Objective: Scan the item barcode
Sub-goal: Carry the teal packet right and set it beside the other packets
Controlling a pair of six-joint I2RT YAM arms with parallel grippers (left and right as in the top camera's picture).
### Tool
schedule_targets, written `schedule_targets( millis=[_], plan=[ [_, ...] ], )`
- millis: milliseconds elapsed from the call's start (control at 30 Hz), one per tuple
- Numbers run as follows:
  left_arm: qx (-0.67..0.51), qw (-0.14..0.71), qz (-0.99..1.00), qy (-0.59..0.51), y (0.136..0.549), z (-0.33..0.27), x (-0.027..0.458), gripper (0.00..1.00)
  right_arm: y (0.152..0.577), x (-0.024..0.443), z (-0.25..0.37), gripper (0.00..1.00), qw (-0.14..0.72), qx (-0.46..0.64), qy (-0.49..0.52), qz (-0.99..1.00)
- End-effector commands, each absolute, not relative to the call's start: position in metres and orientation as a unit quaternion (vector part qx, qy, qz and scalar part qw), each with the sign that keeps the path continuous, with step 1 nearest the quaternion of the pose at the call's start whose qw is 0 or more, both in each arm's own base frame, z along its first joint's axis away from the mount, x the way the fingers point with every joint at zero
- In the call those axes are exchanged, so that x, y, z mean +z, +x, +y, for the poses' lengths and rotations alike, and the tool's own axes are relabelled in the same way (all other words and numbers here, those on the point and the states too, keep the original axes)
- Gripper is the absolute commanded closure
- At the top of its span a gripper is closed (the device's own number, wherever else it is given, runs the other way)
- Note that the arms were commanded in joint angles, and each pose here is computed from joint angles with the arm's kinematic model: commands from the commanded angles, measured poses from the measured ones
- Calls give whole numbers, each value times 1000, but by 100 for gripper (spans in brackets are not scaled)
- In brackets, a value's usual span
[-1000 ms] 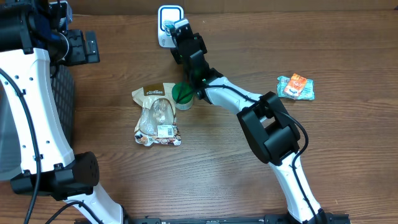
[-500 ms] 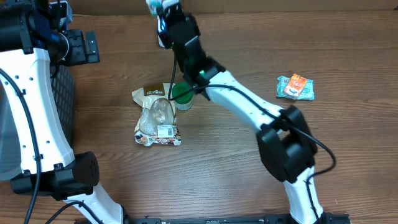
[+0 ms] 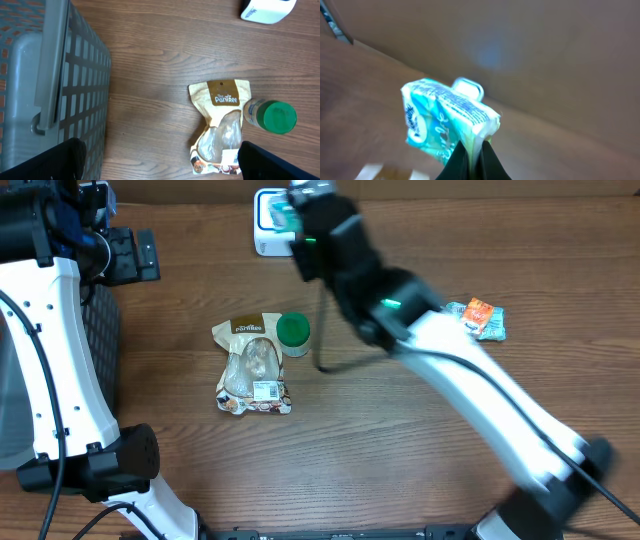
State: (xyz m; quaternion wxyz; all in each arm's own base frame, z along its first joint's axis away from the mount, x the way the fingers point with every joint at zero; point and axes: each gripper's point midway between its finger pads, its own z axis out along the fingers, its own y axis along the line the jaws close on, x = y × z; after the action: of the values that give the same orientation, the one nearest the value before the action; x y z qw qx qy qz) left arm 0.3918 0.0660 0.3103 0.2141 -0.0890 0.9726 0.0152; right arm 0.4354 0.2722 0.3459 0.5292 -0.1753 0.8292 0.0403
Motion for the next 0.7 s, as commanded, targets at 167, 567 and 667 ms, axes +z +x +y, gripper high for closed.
schedule_targets(
  millis=[167,567,667],
  plan=[
    [20,213,973,-82,392,68,310,1,370,345,168,96,407,64,-74,908],
    [20,213,973,-81,392,68,310,1,356,227,24,96,212,-22,137,967],
    [20,213,973,-81,392,68,310,0,353,197,-7,96,189,-35,187,963]
  ],
)
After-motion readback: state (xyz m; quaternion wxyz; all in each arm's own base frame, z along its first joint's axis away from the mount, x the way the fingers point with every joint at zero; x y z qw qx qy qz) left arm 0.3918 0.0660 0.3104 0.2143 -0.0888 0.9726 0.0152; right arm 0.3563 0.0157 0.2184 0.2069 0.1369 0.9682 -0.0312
